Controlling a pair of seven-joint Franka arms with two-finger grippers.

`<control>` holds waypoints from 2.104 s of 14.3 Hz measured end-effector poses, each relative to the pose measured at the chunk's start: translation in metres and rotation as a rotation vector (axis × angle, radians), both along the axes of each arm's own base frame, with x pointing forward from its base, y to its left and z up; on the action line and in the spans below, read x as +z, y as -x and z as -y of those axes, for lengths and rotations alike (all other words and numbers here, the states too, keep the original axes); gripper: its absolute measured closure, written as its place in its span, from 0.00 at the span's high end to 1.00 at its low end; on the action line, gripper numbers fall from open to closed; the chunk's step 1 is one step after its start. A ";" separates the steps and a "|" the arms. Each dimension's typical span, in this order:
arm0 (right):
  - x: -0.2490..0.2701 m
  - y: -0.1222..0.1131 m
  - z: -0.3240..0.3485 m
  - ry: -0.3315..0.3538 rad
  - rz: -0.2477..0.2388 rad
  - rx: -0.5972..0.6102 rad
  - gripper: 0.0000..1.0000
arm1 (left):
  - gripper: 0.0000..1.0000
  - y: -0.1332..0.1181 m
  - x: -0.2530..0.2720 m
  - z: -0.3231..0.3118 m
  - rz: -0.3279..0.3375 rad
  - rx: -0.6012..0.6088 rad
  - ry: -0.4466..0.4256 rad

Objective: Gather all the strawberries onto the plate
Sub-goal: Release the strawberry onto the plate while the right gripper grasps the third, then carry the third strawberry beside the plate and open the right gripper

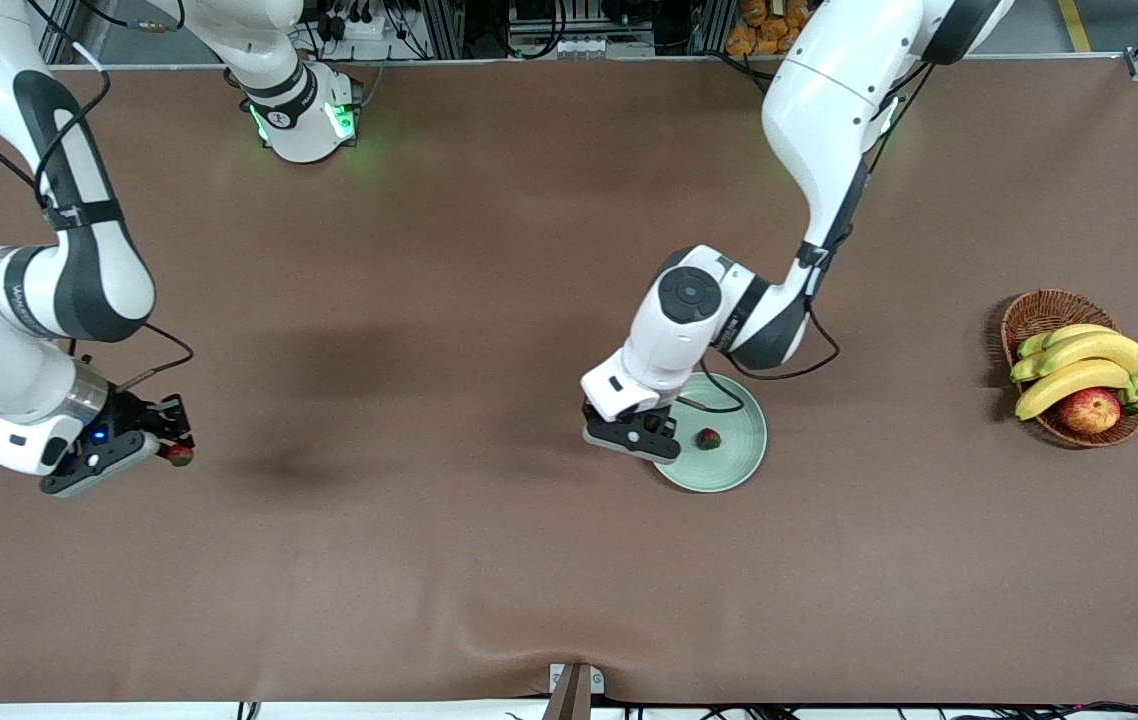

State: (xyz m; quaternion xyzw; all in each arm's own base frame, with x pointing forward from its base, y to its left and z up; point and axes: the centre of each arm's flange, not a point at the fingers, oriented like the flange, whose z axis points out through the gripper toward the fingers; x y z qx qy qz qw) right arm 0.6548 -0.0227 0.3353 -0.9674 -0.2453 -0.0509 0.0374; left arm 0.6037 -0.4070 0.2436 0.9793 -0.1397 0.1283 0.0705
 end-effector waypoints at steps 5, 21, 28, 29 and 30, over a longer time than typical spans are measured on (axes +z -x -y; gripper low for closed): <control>0.001 0.005 -0.113 -0.054 -0.026 -0.054 0.30 | 0.31 0.003 -0.015 -0.061 -0.051 -0.018 -0.060; -0.072 0.097 -0.411 -0.194 -0.100 -0.247 0.30 | 1.00 -0.004 0.005 -0.078 -0.036 0.010 -0.051; -0.119 0.094 -0.464 -0.196 -0.067 -0.257 0.30 | 1.00 -0.016 0.037 -0.099 -0.024 0.046 -0.044; -0.123 0.091 -0.465 -0.195 -0.065 -0.261 0.30 | 1.00 -0.016 0.038 -0.098 -0.022 0.045 -0.042; -0.126 0.088 -0.466 -0.196 -0.065 -0.268 0.30 | 1.00 -0.016 0.039 -0.096 -0.021 0.046 -0.038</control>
